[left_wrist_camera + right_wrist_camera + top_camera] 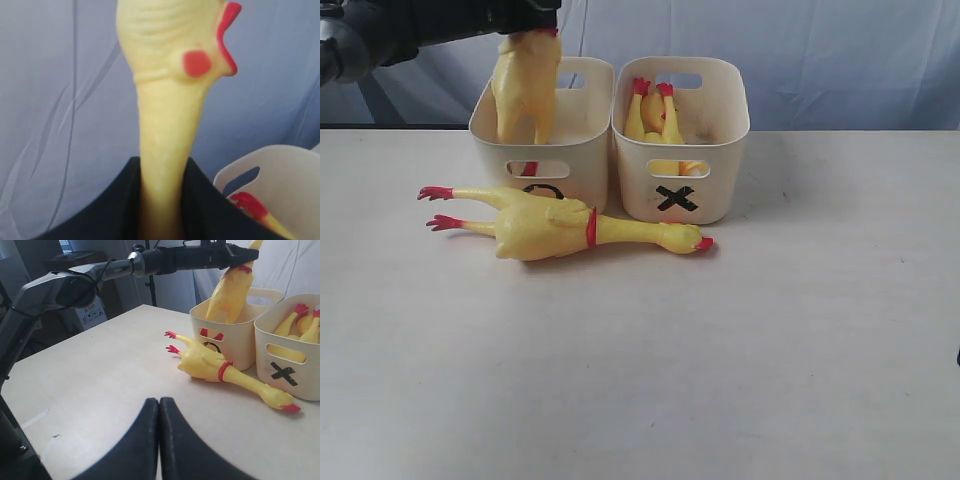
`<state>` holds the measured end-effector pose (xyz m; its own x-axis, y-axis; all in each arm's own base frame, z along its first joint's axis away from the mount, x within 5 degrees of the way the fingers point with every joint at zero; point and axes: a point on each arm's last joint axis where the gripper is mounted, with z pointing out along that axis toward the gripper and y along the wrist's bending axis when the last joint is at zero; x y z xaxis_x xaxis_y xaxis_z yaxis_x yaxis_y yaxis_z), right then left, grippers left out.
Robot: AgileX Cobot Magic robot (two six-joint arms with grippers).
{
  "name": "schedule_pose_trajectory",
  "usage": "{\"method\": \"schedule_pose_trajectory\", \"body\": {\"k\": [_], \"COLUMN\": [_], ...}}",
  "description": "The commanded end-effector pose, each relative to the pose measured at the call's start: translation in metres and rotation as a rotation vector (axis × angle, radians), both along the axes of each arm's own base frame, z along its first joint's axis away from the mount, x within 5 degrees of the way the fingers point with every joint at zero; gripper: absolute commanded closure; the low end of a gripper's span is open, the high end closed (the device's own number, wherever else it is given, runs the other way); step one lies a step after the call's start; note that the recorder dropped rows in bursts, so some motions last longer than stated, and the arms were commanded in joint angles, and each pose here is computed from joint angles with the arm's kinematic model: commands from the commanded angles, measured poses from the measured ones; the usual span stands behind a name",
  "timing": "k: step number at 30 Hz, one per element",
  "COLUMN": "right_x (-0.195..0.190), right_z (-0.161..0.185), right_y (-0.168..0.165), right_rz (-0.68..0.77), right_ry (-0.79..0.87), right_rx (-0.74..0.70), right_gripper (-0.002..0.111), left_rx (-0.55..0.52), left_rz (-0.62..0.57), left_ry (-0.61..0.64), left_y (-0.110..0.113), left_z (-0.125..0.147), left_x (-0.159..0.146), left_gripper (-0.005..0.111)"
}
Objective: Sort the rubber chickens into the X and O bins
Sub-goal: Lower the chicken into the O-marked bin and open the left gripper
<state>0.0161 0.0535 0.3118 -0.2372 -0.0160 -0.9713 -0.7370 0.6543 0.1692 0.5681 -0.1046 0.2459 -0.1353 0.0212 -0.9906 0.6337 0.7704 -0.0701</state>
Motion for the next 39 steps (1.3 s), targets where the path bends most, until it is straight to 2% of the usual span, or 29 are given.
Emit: {"method": "schedule_pose_trajectory", "body": {"k": [1, 6, 10, 12, 18, 29, 33, 39], "right_x": [0.001, 0.001, 0.001, 0.001, 0.001, 0.0, 0.0, 0.0], "right_z": [0.0, 0.0, 0.001, 0.001, 0.002, 0.002, 0.002, 0.002], "right_y": [0.0, 0.0, 0.0, 0.0, 0.0, 0.0, 0.0, 0.0], "right_rz": [-0.012, -0.011, -0.009, -0.01, -0.01, -0.008, -0.008, -0.008], "right_ry": [-0.005, -0.004, 0.0, -0.001, -0.001, 0.001, 0.001, 0.001], "right_rx": [0.007, 0.018, 0.033, 0.035, 0.038, 0.044, 0.044, 0.041], "right_gripper": [0.109, 0.109, 0.109, 0.109, 0.109, 0.109, 0.109, 0.109], "left_rx": [0.037, 0.024, 0.021, 0.018, -0.013, -0.048, -0.094, -0.029], "left_rz": [-0.028, -0.048, -0.064, -0.064, -0.055, -0.075, -0.103, -0.158], "left_ry": [0.016, 0.032, 0.045, 0.048, 0.075, 0.119, 0.135, 0.13], "left_y": [-0.006, -0.007, -0.009, -0.009, -0.008, -0.01, -0.011, 0.0], "left_z": [-0.002, -0.002, -0.006, -0.006, -0.006, -0.006, -0.002, 0.015], "left_x": [-0.002, -0.003, -0.004, -0.004, -0.004, -0.006, -0.008, -0.017], "left_gripper": [0.107, 0.107, 0.087, 0.069, 0.052, 0.05, 0.05, 0.055]}}
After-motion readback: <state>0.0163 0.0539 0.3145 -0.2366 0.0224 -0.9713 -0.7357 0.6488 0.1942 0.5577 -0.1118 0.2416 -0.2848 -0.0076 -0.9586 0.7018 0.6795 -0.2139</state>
